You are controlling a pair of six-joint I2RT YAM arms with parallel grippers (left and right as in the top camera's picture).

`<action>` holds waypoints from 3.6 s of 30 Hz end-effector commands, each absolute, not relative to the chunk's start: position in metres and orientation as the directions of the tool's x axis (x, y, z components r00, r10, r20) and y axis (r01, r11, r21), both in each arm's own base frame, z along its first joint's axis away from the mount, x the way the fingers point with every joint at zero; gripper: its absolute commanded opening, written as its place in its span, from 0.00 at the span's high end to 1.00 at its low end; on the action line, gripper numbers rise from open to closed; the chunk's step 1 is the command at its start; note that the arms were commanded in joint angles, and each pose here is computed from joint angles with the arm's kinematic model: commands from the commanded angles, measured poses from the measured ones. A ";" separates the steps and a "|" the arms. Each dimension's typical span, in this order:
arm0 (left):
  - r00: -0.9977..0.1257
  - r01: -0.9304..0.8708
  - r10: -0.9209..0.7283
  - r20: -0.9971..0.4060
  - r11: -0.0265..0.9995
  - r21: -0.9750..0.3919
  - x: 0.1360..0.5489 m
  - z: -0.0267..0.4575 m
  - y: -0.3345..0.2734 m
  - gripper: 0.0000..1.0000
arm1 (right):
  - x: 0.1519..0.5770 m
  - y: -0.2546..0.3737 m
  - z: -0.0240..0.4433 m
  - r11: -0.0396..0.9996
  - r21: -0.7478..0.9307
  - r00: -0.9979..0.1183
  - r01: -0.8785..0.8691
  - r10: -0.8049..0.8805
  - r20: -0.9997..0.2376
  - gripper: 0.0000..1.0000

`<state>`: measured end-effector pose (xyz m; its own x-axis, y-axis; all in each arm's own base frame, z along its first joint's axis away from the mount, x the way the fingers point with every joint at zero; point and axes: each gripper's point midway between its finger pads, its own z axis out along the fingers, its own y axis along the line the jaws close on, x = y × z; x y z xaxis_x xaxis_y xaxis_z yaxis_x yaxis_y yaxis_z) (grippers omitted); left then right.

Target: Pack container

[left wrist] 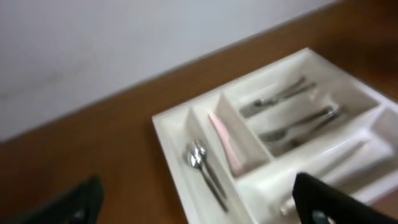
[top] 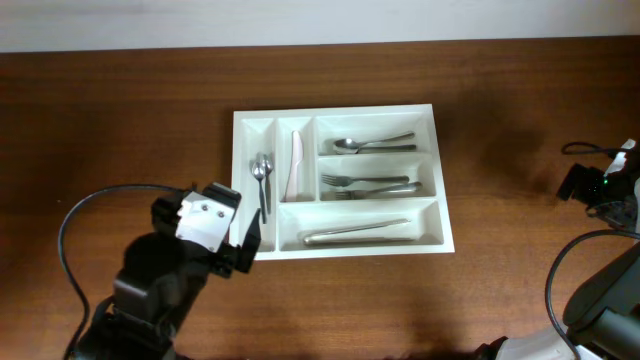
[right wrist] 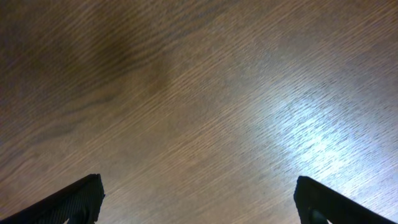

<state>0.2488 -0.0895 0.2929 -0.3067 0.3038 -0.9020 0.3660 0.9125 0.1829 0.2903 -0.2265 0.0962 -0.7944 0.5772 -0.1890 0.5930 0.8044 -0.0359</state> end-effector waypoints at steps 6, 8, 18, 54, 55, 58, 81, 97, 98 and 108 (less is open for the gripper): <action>-0.084 0.381 0.353 -0.932 0.875 0.298 0.239 0.246 -0.066 0.01 | 0.291 -0.227 0.102 0.799 -0.032 -0.786 0.601 0.583 -0.206 0.01; -0.084 0.345 0.350 -0.933 0.889 0.302 0.237 0.236 -0.057 0.01 | 0.291 -0.227 0.102 0.799 -0.032 -0.786 0.601 0.583 -0.207 0.01; -0.100 0.245 0.341 -0.935 0.919 0.309 0.231 0.201 -0.034 0.01 | 0.291 -0.227 0.102 0.799 -0.032 -0.786 0.601 0.583 -0.206 0.01; -0.076 -0.005 0.090 -0.993 0.996 0.091 0.246 0.157 0.006 0.01 | 0.291 -0.227 0.102 0.799 -0.032 -0.786 0.601 0.583 -0.206 0.01; -0.076 -0.005 0.090 -0.993 0.996 0.091 0.246 0.157 0.006 0.01 | 0.291 -0.227 0.102 0.799 -0.032 -0.786 0.601 0.583 -0.206 0.01; -0.076 -0.005 0.090 -0.993 0.996 0.091 0.246 0.157 0.006 0.01 | 0.291 -0.227 0.102 0.799 -0.032 -0.786 0.601 0.583 -0.206 0.01; -0.076 -0.004 0.090 -0.993 0.996 0.091 0.246 0.157 0.006 0.01 | 0.291 -0.227 0.102 0.799 -0.032 -0.786 0.600 0.582 -0.206 0.01; -0.076 -0.005 0.090 -0.993 0.996 0.091 0.246 0.157 0.006 0.01 | 0.367 -0.210 0.272 0.882 0.087 -0.519 0.464 0.350 -0.779 0.01; -0.076 -0.005 0.090 -0.993 0.996 0.091 0.246 0.157 0.006 0.01 | 0.365 -0.203 0.286 0.889 0.084 -0.496 0.450 0.327 -0.804 0.01; -0.076 -0.005 0.090 -0.993 0.996 0.091 0.246 0.157 0.006 0.01 | 0.316 -0.100 0.378 0.965 0.024 -0.077 0.261 0.046 -0.996 0.01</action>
